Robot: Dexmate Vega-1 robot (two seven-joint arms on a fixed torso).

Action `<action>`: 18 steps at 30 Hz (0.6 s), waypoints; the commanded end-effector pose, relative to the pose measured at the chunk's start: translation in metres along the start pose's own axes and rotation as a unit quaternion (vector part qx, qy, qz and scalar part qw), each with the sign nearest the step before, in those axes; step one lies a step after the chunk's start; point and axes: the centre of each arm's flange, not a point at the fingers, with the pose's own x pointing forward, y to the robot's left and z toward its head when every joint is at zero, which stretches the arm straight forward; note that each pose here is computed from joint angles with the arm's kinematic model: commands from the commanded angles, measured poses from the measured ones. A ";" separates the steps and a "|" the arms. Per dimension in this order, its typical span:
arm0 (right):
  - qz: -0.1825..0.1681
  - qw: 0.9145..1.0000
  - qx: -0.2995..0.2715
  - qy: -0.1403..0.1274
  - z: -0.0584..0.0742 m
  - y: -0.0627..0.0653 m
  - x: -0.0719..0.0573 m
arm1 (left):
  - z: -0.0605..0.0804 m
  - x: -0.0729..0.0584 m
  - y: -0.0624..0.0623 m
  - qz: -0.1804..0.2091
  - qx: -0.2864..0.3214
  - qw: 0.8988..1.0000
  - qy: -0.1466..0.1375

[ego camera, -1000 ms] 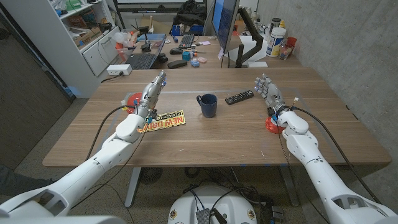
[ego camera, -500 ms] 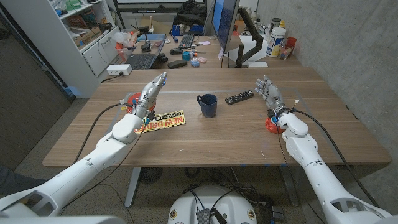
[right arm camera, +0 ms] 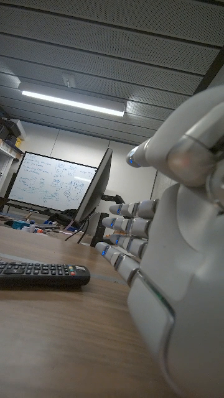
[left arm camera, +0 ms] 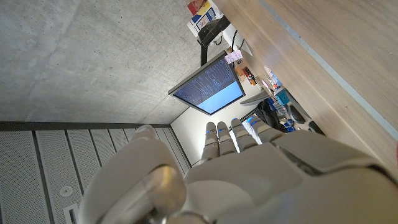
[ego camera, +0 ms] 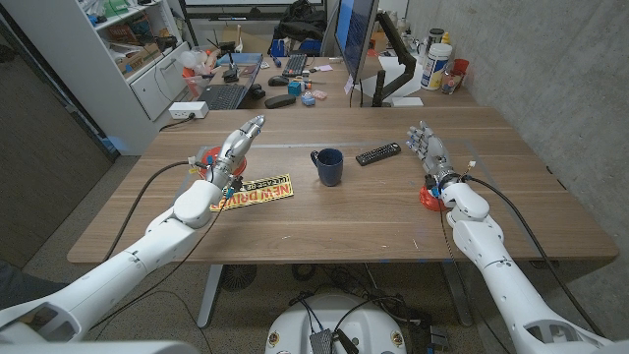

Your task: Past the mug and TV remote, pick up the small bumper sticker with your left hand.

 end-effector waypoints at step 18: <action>-0.018 1.000 -0.008 -0.015 0.006 -0.002 0.000 | 0.014 -0.002 0.005 0.000 0.097 0.994 -0.056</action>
